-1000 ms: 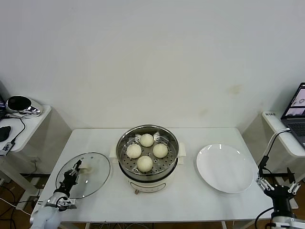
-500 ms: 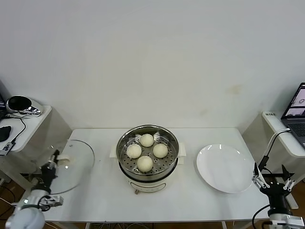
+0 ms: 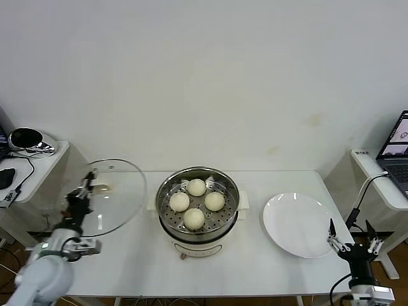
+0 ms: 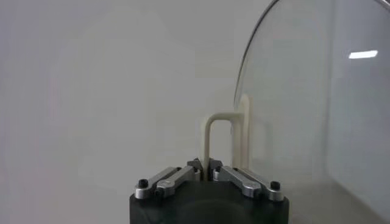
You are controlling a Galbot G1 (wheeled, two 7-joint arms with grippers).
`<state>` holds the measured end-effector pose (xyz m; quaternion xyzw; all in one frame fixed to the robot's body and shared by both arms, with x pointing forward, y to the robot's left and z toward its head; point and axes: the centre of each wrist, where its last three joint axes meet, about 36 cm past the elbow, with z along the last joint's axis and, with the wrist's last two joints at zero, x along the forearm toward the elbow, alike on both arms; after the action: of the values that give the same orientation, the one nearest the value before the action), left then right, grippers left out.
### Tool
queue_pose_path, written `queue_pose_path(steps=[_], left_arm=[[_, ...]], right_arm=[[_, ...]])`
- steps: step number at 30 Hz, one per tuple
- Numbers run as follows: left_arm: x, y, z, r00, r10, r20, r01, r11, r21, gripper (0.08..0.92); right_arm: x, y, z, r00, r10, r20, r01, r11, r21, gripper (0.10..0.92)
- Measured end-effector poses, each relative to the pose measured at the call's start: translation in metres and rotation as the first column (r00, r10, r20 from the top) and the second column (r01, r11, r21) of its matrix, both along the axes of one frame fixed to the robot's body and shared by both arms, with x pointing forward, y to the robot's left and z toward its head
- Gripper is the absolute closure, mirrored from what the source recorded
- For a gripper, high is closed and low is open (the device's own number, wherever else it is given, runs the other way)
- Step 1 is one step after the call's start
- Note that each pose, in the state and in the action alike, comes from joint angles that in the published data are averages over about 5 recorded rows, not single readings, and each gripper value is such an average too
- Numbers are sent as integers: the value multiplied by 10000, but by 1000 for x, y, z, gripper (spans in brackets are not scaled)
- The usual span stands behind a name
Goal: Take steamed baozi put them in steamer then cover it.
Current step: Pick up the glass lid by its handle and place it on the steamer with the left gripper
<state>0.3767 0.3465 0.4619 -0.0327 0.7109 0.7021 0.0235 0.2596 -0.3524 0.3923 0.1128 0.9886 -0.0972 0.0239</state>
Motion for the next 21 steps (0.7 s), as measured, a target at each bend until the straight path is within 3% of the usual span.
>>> queue_pose_path(steps=[7, 21], left_arm=[[11, -66, 5, 9977, -562, -371, 547, 9976, -417, 862], [37, -170, 3, 9895, -931, -1107, 866, 9943, -623, 862]], right_arm=[[5, 11, -7, 9999, -144, -74, 143, 9999, -92, 200], [6, 27, -18, 9994, -143, -304, 129, 9988, -468, 200]])
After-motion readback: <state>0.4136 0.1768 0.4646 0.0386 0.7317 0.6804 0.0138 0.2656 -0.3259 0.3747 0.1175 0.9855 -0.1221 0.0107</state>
